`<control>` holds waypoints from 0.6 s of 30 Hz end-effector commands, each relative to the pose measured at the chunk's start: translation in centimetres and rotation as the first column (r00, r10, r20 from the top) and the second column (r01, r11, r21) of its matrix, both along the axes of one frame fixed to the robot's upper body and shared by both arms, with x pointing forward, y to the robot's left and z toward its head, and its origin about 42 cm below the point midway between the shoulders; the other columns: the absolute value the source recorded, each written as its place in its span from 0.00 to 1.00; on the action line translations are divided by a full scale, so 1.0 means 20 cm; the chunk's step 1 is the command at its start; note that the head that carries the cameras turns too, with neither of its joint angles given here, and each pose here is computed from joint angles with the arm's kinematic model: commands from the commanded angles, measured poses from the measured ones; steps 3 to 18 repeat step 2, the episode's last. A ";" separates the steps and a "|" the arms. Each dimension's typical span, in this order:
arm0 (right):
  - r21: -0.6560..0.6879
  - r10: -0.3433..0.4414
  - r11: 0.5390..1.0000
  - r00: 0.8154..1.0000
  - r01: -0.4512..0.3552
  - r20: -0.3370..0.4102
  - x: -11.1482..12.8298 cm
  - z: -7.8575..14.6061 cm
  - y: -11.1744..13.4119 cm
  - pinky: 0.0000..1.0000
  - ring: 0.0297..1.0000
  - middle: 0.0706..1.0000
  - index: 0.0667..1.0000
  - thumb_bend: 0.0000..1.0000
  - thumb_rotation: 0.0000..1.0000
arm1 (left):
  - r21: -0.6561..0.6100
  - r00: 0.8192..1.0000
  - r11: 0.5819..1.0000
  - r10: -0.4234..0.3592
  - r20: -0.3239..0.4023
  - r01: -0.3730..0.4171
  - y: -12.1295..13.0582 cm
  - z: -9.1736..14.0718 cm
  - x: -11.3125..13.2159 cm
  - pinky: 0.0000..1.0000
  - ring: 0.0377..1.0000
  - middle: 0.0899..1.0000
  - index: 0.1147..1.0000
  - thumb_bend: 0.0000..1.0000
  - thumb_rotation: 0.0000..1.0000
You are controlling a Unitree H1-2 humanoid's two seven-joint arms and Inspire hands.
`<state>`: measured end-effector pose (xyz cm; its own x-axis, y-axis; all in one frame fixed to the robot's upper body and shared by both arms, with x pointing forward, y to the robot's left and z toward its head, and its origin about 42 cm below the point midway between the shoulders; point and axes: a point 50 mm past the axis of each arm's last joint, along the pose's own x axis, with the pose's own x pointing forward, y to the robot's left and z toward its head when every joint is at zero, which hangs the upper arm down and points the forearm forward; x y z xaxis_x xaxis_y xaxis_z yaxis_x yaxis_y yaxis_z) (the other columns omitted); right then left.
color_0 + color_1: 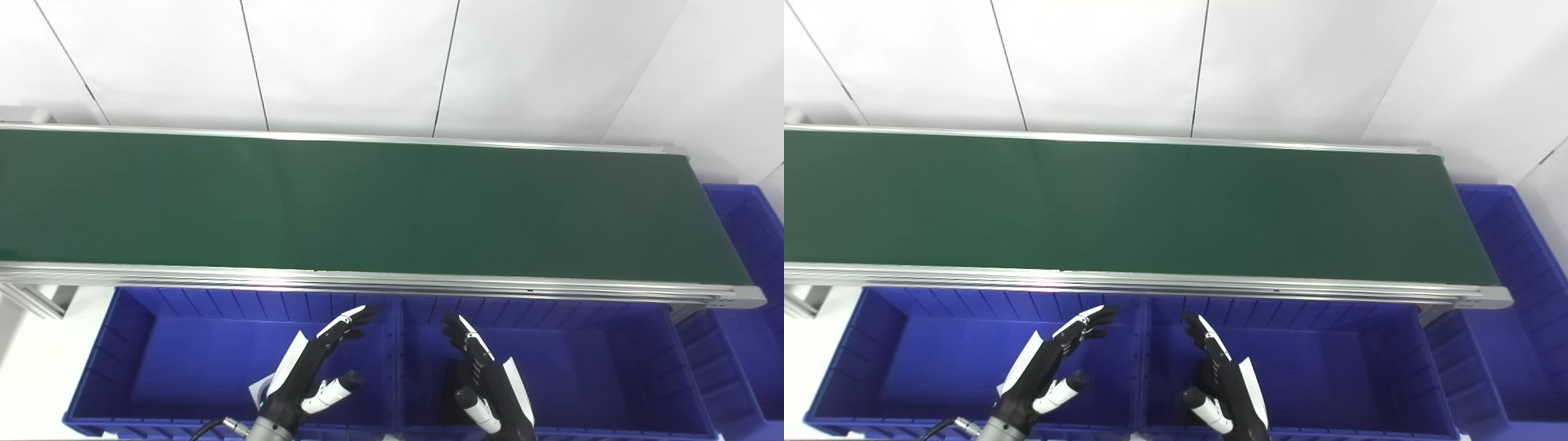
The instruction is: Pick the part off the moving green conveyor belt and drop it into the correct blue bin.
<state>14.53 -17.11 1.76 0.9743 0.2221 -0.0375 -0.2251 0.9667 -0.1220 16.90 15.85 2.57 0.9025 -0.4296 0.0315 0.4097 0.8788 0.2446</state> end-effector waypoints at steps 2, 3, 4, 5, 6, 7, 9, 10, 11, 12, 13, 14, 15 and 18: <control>0.014 -0.003 1.000 0.996 0.002 0.086 0.02 0.06 0.01 0.90 0.90 0.92 0.92 1.00 0.93 | -0.041 0.997 0.999 0.017 0.071 -0.014 0.00 0.06 0.02 0.77 0.85 0.87 0.80 0.82 0.95; 0.014 -0.003 1.000 0.996 0.002 0.086 0.02 0.06 0.01 0.90 0.90 0.92 0.92 1.00 0.93 | -0.041 0.997 0.999 0.017 0.071 -0.014 0.00 0.06 0.02 0.77 0.85 0.87 0.80 0.82 0.95; 0.014 -0.003 1.000 0.996 0.002 0.086 0.02 0.06 0.01 0.90 0.90 0.92 0.92 1.00 0.93 | -0.041 0.997 0.999 0.017 0.071 -0.014 0.00 0.06 0.02 0.77 0.85 0.87 0.80 0.82 0.95; 0.014 -0.003 1.000 0.996 0.002 0.086 0.02 0.06 0.01 0.90 0.90 0.92 0.92 1.00 0.93 | -0.041 0.997 0.999 0.017 0.071 -0.014 0.00 0.06 0.02 0.77 0.85 0.87 0.80 0.82 0.95; 0.014 -0.003 1.000 0.996 0.002 0.086 0.02 0.06 0.01 0.90 0.90 0.92 0.92 1.00 0.93 | -0.041 0.997 0.999 0.017 0.071 -0.014 0.00 0.06 0.02 0.77 0.85 0.87 0.80 0.82 0.95; 0.014 -0.003 1.000 0.996 0.002 0.086 0.02 0.06 0.01 0.90 0.90 0.92 0.92 1.00 0.93 | -0.041 0.997 0.999 0.017 0.071 -0.014 0.00 0.06 0.02 0.77 0.85 0.87 0.80 0.82 0.95; 0.014 -0.003 1.000 0.996 0.002 0.086 0.02 0.06 0.01 0.90 0.90 0.92 0.92 1.00 0.93 | -0.041 0.997 0.999 0.017 0.071 -0.014 0.00 0.06 0.02 0.77 0.85 0.87 0.80 0.82 0.95; 0.014 -0.003 1.000 0.996 0.002 0.086 0.02 0.06 0.01 0.90 0.90 0.92 0.92 1.00 0.93 | -0.041 0.997 0.999 0.017 0.071 -0.014 0.00 0.06 0.02 0.77 0.85 0.87 0.80 0.82 0.95; 0.014 -0.003 1.000 0.996 0.002 0.086 0.02 0.06 0.01 0.90 0.90 0.92 0.92 1.00 0.93 | -0.041 0.997 0.999 0.017 0.071 -0.014 0.00 0.06 0.02 0.77 0.85 0.87 0.80 0.82 0.95; 0.014 -0.003 1.000 0.996 0.002 0.086 0.02 0.06 0.01 0.90 0.90 0.92 0.92 1.00 0.93 | -0.041 0.997 0.999 0.017 0.071 -0.014 0.00 0.06 0.02 0.77 0.85 0.87 0.80 0.82 0.95; 0.014 -0.003 1.000 0.996 0.002 0.086 0.02 0.06 0.01 0.90 0.90 0.92 0.92 1.00 0.93 | -0.041 0.997 0.999 0.017 0.071 -0.014 0.00 0.06 0.02 0.77 0.85 0.87 0.80 0.82 0.95; 0.014 -0.003 1.000 0.996 0.002 0.086 0.02 0.06 0.01 0.90 0.90 0.92 0.92 1.00 0.93 | -0.041 0.997 0.999 0.017 0.071 -0.014 0.00 0.06 0.02 0.77 0.85 0.87 0.80 0.82 0.95; 0.014 -0.003 1.000 0.996 0.002 0.086 0.02 0.06 0.01 0.90 0.90 0.92 0.92 1.00 0.93 | -0.041 0.997 0.999 0.017 0.071 -0.014 0.00 0.06 0.02 0.77 0.85 0.87 0.80 0.82 0.95; 0.014 -0.003 1.000 0.996 0.002 0.086 0.02 0.06 0.01 0.90 0.90 0.92 0.92 1.00 0.93 | -0.041 0.997 0.999 0.017 0.071 -0.014 0.00 0.06 0.02 0.77 0.85 0.87 0.80 0.82 0.95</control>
